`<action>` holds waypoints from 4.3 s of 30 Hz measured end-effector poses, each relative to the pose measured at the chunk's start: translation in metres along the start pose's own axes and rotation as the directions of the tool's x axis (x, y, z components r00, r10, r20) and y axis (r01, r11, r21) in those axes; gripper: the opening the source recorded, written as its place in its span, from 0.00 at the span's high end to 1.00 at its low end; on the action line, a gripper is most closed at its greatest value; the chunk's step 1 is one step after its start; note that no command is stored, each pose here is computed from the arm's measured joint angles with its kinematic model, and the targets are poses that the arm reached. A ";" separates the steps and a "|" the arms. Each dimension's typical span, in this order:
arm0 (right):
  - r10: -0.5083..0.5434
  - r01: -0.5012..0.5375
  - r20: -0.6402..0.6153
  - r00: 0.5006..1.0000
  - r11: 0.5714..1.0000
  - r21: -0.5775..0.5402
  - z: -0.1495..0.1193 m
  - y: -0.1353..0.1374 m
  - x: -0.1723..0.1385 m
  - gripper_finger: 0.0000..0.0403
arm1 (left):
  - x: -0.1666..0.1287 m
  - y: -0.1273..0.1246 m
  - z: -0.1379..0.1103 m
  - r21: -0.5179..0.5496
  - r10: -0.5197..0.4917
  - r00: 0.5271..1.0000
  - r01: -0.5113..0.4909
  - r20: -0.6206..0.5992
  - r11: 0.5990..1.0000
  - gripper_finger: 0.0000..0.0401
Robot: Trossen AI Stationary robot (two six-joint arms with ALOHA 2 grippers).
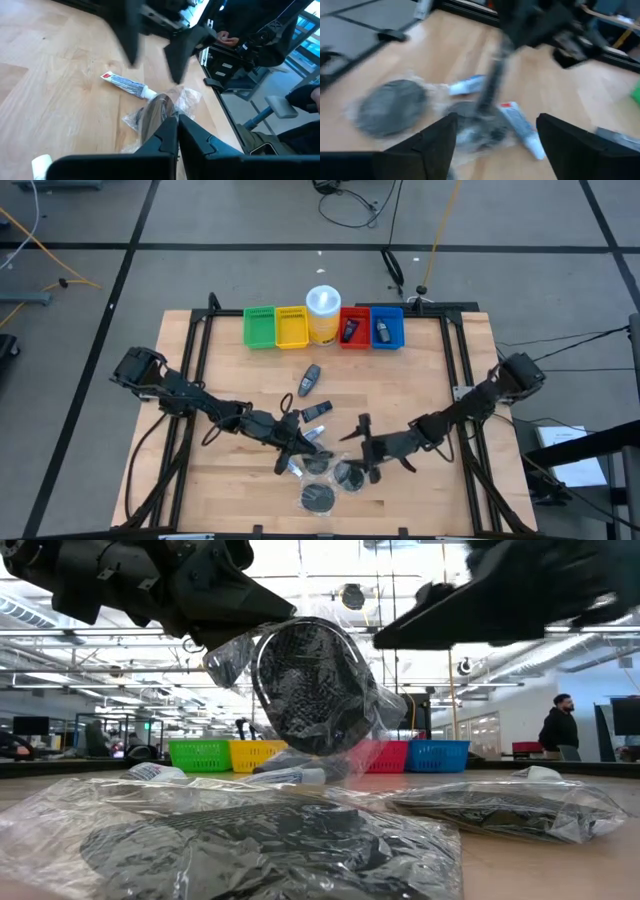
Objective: Pick & Place Travel size toiletries
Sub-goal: Put the black hairbrush into the yellow basket
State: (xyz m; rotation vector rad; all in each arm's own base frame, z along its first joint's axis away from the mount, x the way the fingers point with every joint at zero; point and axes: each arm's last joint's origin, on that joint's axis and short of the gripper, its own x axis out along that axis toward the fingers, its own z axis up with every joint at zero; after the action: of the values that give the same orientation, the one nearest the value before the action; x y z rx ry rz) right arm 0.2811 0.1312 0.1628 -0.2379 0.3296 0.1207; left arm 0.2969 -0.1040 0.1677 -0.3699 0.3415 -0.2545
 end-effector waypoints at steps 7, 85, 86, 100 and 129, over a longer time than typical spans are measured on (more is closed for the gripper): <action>0.035 -0.035 0.020 0.999 0.999 0.003 -0.014 -0.017 0.020 0.31 | 0.000 0.000 0.001 0.012 0.000 1.000 0.000 0.005 1.000 1.00; -0.124 -0.033 0.451 0.884 0.945 0.325 -0.038 -0.035 -0.043 0.94 | -0.023 -0.040 -0.007 0.336 0.457 0.855 -0.517 0.244 0.787 0.59; -0.124 -0.033 0.452 0.883 0.945 0.325 -0.037 -0.035 -0.043 0.94 | -0.017 -0.038 -0.008 0.347 0.429 0.868 -0.494 0.252 0.797 0.58; -0.115 -0.032 0.432 0.895 0.947 0.319 -0.040 -0.035 -0.042 0.94 | 0.017 -0.005 0.018 0.453 0.142 0.959 -0.243 0.247 0.858 0.28; -0.115 -0.025 0.422 0.899 0.950 0.312 -0.040 -0.034 -0.041 0.89 | 0.058 0.004 0.039 0.274 0.303 0.894 -0.398 0.331 0.875 0.70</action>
State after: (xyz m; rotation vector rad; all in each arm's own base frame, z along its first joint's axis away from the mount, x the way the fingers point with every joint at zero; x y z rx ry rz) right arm 0.2354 0.0846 0.1470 0.0990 -0.1092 0.0707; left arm 0.3649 -0.1063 0.1845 0.0027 0.0771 0.1050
